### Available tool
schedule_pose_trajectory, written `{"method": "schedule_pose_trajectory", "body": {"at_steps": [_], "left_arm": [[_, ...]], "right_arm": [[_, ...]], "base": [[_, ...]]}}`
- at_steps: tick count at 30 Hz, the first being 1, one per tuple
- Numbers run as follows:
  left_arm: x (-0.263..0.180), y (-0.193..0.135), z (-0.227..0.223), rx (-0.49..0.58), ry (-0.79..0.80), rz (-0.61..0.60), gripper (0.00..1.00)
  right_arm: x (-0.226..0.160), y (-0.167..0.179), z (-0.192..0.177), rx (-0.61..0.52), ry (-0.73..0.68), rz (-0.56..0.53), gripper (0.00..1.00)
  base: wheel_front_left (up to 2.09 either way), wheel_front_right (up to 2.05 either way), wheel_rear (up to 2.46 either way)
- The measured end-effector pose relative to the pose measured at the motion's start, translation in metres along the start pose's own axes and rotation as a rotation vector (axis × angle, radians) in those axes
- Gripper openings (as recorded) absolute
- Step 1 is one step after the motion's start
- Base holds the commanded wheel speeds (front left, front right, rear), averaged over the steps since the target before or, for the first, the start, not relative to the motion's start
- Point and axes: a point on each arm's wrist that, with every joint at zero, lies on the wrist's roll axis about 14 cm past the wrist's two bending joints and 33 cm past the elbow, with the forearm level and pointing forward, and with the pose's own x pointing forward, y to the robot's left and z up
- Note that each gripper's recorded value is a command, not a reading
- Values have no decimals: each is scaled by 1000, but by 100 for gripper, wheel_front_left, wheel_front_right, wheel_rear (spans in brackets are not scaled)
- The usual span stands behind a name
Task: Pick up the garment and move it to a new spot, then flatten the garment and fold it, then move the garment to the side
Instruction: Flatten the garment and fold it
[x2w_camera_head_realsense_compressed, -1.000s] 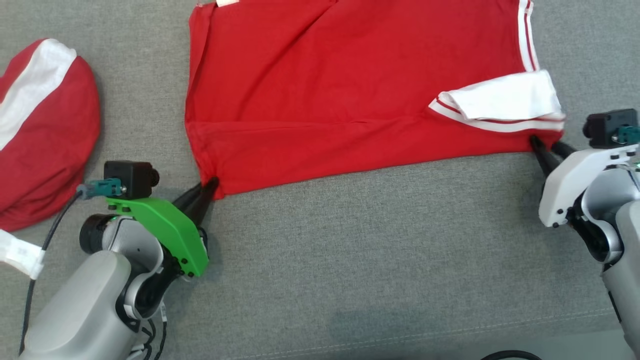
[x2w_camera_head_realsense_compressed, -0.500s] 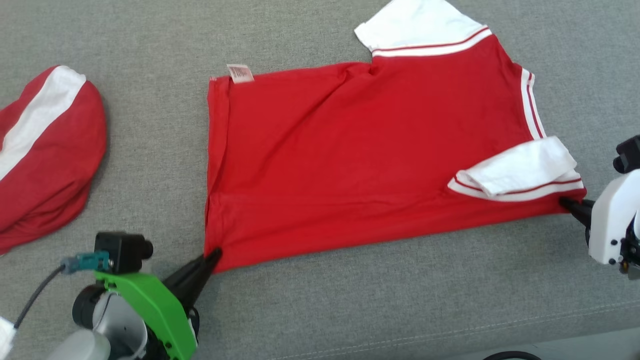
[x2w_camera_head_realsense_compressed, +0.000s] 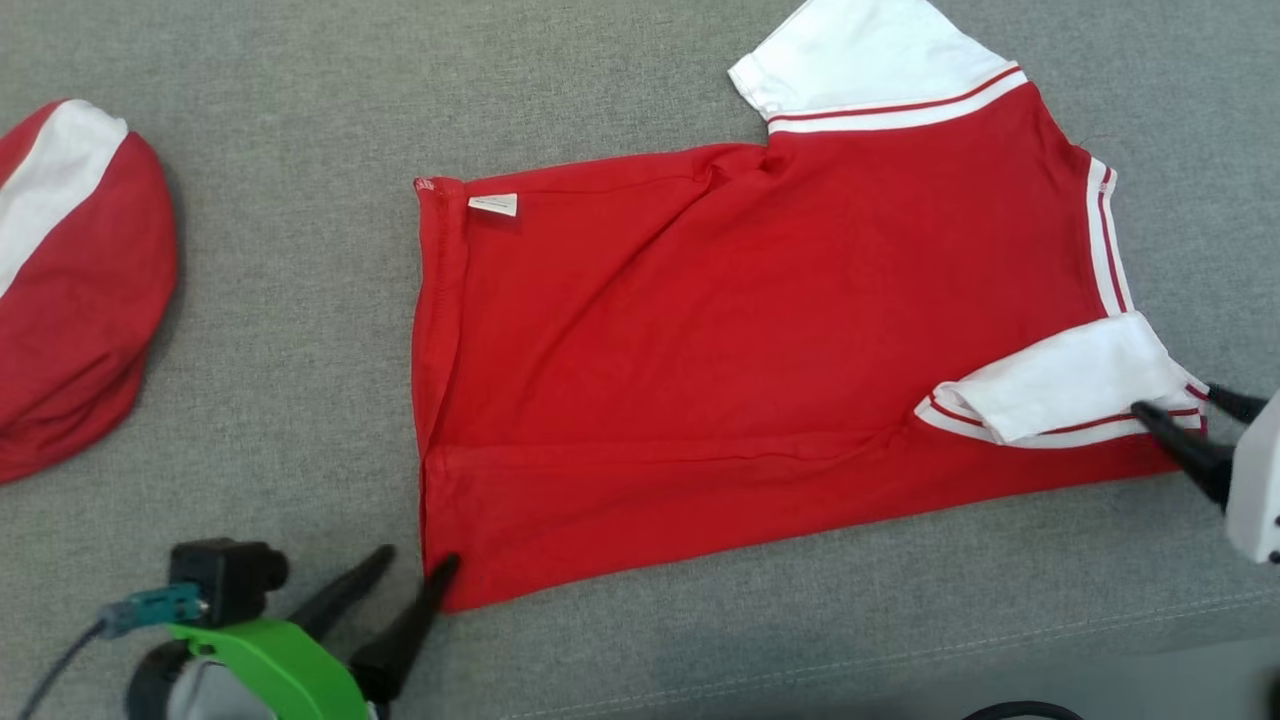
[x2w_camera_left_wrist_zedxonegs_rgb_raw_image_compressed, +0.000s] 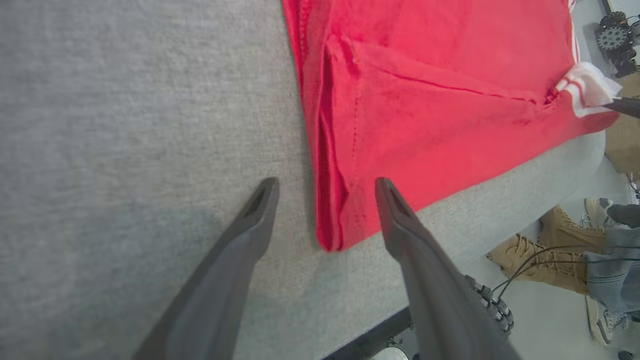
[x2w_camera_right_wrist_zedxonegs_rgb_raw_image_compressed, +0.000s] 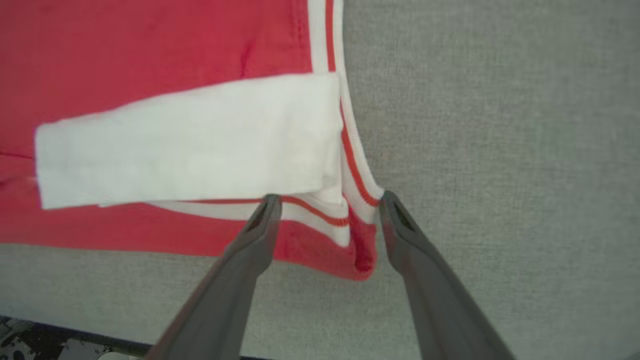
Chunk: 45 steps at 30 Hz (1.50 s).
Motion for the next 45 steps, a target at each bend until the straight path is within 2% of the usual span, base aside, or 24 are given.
{"method": "schedule_pose_trajectory", "body": {"at_steps": [4,7,10,14,20,26,33,45], "left_arm": [[-8,29,39,91,-80,86,100],[0,33,83,187,-143,92,100],[19,25,122,209,-189,57,100],[56,20,154,224,-196,37,100],[96,24,151,240,-120,24,100],[107,34,145,243,-93,34,100],[110,37,148,261,-95,38,100],[111,25,153,288,-98,-4,100]], "right_arm": [[-15,-5,54,-40,-160,-14,100],[-18,-6,100,-65,-265,-16,100],[-12,-11,151,-87,-389,-49,100],[22,0,192,-101,-463,-43,100],[85,22,224,-148,-454,-32,100],[133,34,234,-183,-403,-38,100],[174,74,234,-181,-356,48,100],[187,68,235,-180,-321,34,100]], "base": [[0,0,0],[0,0,0],[0,0,0],[0,0,0],[0,0,0],[0,0,0],[0,0,0],[0,0,0]]}}
